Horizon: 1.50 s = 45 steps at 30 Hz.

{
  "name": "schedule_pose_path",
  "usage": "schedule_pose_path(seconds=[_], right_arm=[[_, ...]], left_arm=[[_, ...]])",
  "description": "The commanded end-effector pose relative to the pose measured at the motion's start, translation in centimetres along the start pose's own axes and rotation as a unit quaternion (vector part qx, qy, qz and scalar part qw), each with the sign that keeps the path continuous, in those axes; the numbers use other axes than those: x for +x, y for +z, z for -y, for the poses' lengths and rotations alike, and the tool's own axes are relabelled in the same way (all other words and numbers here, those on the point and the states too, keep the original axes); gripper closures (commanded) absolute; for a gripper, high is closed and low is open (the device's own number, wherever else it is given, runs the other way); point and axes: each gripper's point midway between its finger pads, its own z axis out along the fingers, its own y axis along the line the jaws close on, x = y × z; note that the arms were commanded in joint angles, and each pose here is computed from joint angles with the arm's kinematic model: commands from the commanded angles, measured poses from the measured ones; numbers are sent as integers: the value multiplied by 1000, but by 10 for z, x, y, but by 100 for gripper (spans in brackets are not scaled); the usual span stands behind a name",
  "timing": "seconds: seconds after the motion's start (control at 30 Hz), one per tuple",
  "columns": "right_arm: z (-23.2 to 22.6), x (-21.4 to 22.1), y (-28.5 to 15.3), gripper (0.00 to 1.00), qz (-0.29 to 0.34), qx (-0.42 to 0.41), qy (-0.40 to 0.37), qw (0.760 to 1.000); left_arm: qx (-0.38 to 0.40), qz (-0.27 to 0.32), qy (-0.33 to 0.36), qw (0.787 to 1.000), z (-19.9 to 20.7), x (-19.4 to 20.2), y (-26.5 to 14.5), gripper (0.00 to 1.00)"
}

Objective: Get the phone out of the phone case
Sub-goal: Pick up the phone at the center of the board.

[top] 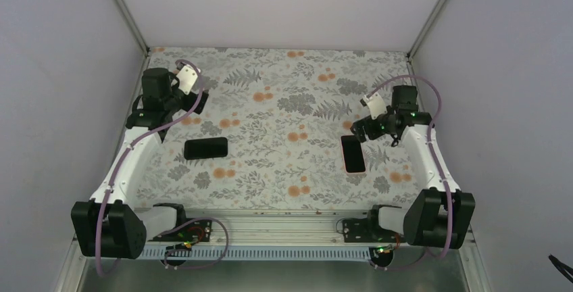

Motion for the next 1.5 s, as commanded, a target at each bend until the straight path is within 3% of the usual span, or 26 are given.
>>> schedule_pose_path(seconds=[0.0,0.37,0.53,0.73,1.0,1.47], right_arm=[[5,1,-3,0,-17,1,15,1000],[23,15,16,0,-100,14,107,989],[9,21,38,0,-161,-27,143,976],[17,36,60,0,-185,6,161,969],[1,62,92,0,-258,27,131,957],[-12,85,118,0,-307,26,114,944]], left_arm=[[-10,18,6,1000,-3,-10,-8,0],[-14,-7,6,1000,-6,-1,2,0],[-20,-42,11,999,-7,14,9,0],[-28,-62,16,998,-7,30,12,0],[-26,-83,29,996,-5,41,14,0],[-11,-83,33,996,1,43,13,0]])
